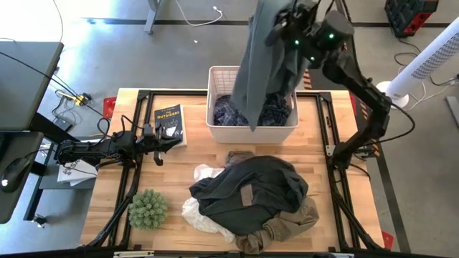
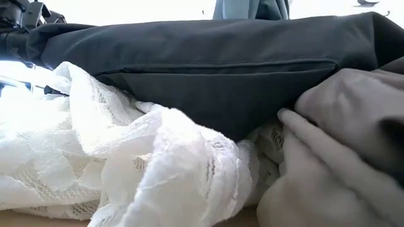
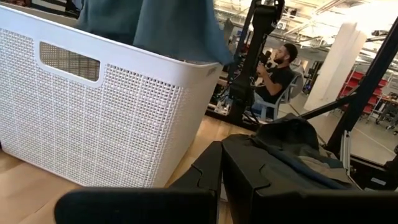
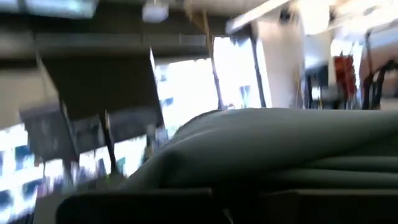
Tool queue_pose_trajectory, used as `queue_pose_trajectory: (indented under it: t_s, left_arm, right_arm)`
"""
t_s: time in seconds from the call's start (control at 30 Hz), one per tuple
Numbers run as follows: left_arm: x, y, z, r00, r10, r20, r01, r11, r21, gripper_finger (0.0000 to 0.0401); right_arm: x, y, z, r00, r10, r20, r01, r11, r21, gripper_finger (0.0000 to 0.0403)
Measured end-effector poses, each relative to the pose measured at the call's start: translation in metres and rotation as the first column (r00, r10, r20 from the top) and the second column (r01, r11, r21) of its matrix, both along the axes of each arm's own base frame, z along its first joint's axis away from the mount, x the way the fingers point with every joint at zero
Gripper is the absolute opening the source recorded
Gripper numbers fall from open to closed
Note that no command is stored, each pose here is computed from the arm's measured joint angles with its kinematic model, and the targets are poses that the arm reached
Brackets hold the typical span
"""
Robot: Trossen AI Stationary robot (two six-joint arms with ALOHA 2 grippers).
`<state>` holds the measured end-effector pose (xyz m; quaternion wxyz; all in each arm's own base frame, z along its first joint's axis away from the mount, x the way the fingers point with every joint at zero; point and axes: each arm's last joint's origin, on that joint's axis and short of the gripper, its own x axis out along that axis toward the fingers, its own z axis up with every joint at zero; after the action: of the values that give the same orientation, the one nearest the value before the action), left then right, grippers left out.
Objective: Sort clothes
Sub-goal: Put the blue pants into the white bin
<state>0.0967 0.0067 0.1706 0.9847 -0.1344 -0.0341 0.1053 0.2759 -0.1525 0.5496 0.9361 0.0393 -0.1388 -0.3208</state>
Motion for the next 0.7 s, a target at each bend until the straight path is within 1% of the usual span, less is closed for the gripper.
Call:
queue_pose_trajectory:
  t_s: [0.07, 0.13, 0.23, 0.33, 0.43, 0.5, 0.57, 0.6, 0.63, 0.7]
  left_arm:
    - [0.000, 0.000, 0.000, 1.000, 0.000, 0.000, 0.000, 1.000, 0.001, 0.0010]
    - [0.000, 0.000, 0.000, 1.000, 0.000, 0.000, 0.000, 1.000, 0.000, 0.0010]
    - [0.000, 0.000, 0.000, 1.000, 0.000, 0.000, 0.000, 1.000, 0.000, 0.0010]
    - [0.000, 0.000, 0.000, 1.000, 0.000, 0.002, 0.000, 1.000, -0.008, 0.0010]
    - [0.000, 0.000, 0.000, 1.000, 0.001, 0.002, -0.001, 1.000, -0.009, 0.0010]
    - [0.000, 0.000, 0.000, 1.000, 0.002, 0.003, -0.002, 1.000, -0.009, 0.0010]
    - [0.000, 0.000, 0.000, 1.000, 0.007, 0.003, -0.007, 1.000, -0.010, 0.0010]
    - [0.000, 0.000, 0.000, 1.000, 0.008, 0.004, -0.008, 1.000, -0.010, 0.0010]
    - [0.000, 0.000, 0.000, 1.000, 0.009, 0.004, -0.009, 1.000, -0.010, 0.0010]
    - [0.000, 0.000, 0.000, 1.000, 0.009, 0.004, -0.009, 1.000, -0.010, 0.0010]
  right_arm:
    - [0.004, 0.000, -0.012, 0.994, 0.033, -0.103, -0.027, 0.998, 0.057, 0.0003]
    - [0.012, -0.003, -0.032, 0.975, 0.069, -0.213, -0.043, 0.991, 0.124, 0.0003]
    - [0.025, -0.008, -0.067, 0.925, 0.139, -0.355, -0.048, 0.966, 0.254, 0.0002]
    - [0.038, -0.018, -0.107, 0.853, 0.236, -0.466, -0.042, 0.920, 0.390, 0.0002]
    - [0.055, -0.025, -0.154, 0.765, 0.384, -0.517, -0.067, 0.846, 0.529, 0.0002]
    - [0.070, -0.025, -0.188, 0.695, 0.508, -0.508, -0.122, 0.780, 0.614, 0.0002]
    - [0.086, -0.020, -0.220, 0.632, 0.606, -0.482, -0.180, 0.721, 0.670, 0.0002]
    - [0.093, -0.019, -0.235, 0.608, 0.632, -0.480, -0.190, 0.703, 0.685, 0.0002]
    - [0.100, -0.018, -0.247, 0.586, 0.649, -0.485, -0.201, 0.696, 0.689, 0.0002]
    - [0.111, -0.019, -0.266, 0.563, 0.650, -0.510, -0.203, 0.707, 0.677, 0.0004]
